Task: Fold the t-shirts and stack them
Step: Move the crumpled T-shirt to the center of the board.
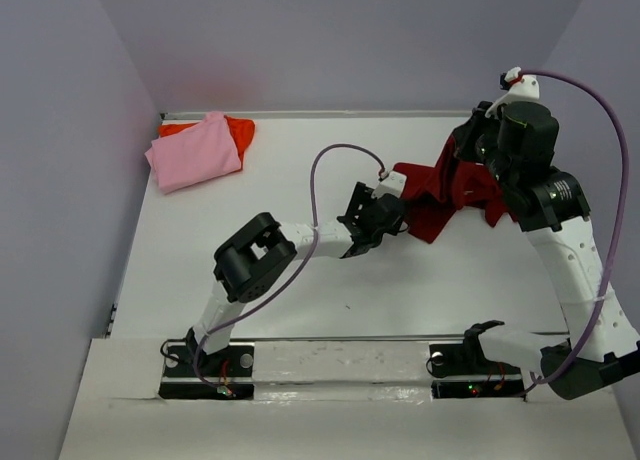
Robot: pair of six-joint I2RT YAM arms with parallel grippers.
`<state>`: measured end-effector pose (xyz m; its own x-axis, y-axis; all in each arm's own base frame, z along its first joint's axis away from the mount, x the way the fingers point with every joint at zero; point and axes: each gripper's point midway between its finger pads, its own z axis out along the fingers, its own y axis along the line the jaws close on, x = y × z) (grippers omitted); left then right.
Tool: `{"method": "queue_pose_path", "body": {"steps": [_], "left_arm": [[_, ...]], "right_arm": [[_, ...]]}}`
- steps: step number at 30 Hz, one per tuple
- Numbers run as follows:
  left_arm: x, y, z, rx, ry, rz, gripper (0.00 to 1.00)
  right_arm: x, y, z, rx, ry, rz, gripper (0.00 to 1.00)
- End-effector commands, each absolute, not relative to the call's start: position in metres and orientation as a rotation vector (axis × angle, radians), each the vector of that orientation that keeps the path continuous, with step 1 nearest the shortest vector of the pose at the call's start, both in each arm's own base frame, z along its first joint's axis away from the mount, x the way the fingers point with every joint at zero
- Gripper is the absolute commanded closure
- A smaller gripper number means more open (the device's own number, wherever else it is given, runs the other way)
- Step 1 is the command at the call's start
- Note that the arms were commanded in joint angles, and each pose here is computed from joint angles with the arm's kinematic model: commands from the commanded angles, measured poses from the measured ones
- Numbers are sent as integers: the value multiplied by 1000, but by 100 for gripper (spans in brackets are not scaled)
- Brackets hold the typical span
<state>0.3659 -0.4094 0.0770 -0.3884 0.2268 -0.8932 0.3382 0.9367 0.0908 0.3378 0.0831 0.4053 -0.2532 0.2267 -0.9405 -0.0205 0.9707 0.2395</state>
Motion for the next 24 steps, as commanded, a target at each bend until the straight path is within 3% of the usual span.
{"method": "queue_pose_path", "body": {"steps": [1,10,24], "left_arm": [[365,-426,129,377,1885,-289,2],[326,-446,145,571,1864,-642,2],[359,-443,113,604,1844,-667,2]], "right_arm": [[334,85,417,131,1768,250,100],[340,86,413,134,1781,240,100],[344,95,401,112,1811,274,100]]}}
